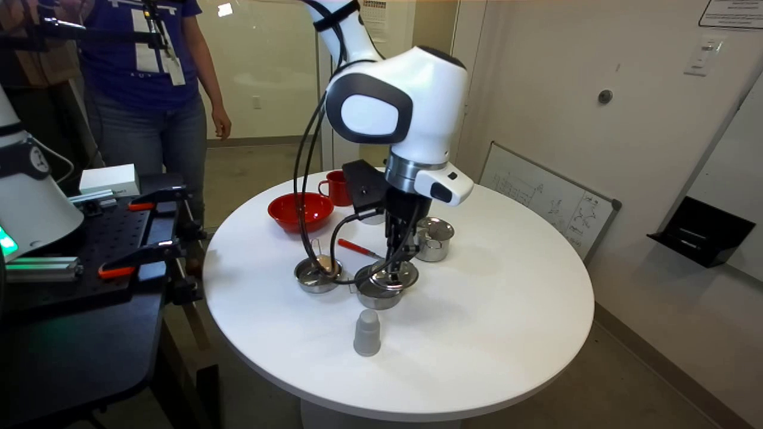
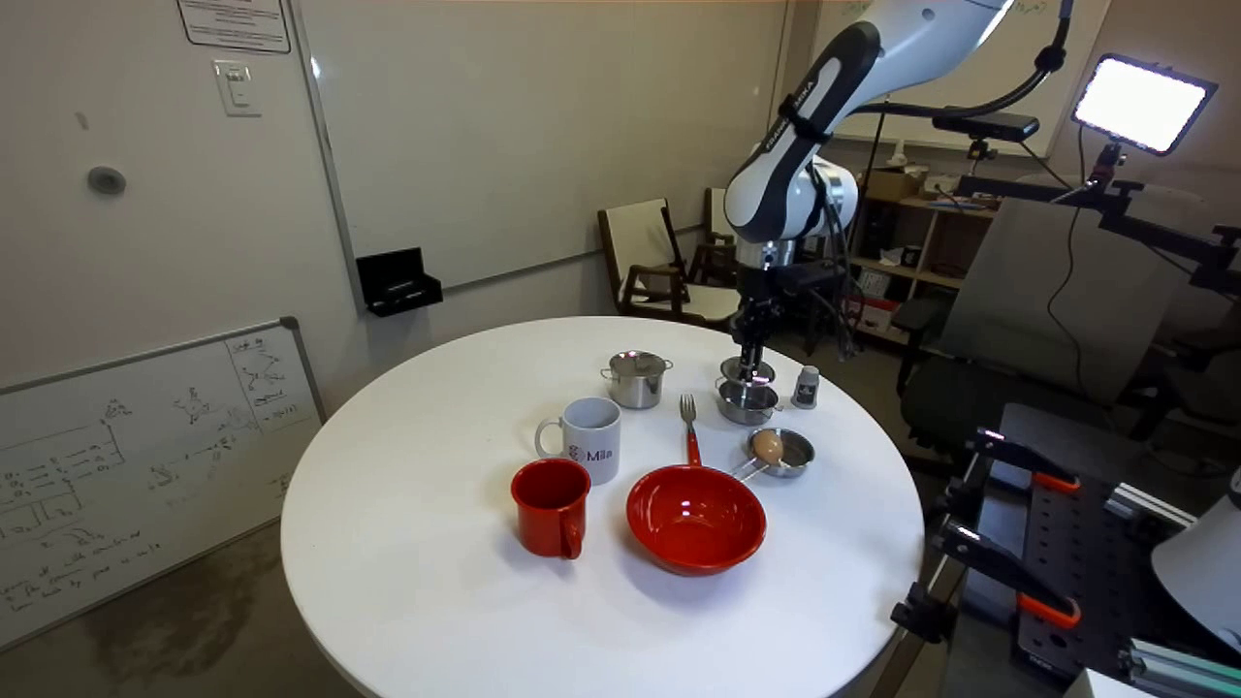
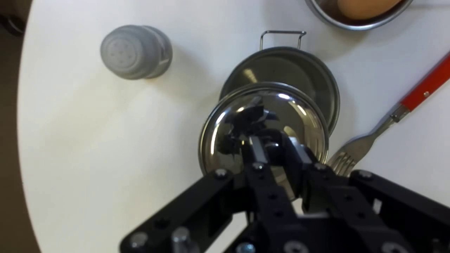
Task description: Take the lid off the pot
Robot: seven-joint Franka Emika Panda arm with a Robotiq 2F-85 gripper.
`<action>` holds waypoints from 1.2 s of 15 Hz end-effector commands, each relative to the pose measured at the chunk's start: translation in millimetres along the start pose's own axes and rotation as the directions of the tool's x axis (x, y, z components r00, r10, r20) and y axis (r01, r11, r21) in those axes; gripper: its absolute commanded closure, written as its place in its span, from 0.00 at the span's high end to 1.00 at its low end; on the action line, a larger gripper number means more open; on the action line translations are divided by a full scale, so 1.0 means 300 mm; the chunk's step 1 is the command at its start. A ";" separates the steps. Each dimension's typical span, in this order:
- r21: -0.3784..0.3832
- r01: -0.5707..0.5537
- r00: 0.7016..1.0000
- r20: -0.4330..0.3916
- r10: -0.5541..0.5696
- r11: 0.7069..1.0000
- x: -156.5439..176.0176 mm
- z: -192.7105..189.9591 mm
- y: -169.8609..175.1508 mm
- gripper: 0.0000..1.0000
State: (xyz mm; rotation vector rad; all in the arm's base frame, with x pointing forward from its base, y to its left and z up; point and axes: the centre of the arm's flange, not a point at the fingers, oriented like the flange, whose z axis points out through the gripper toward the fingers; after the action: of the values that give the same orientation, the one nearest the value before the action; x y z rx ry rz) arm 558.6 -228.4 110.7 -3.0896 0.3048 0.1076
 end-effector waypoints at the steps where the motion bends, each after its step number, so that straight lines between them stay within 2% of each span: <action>1: -0.026 0.012 1.000 -0.019 -0.013 1.000 0.015 -0.113 0.010 0.10; 5: -0.048 0.087 0.995 -0.034 -0.089 0.995 0.105 -0.127 0.010 0.10; 14: -0.125 0.220 0.975 0.020 -0.220 0.967 0.326 -0.061 0.025 0.10; 18: -0.120 0.262 0.965 0.044 -0.258 0.958 0.427 -0.004 -0.041 0.10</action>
State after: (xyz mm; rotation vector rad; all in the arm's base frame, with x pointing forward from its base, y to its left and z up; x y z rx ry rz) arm 644.6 -242.2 120.9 -3.2090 -0.0333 0.1226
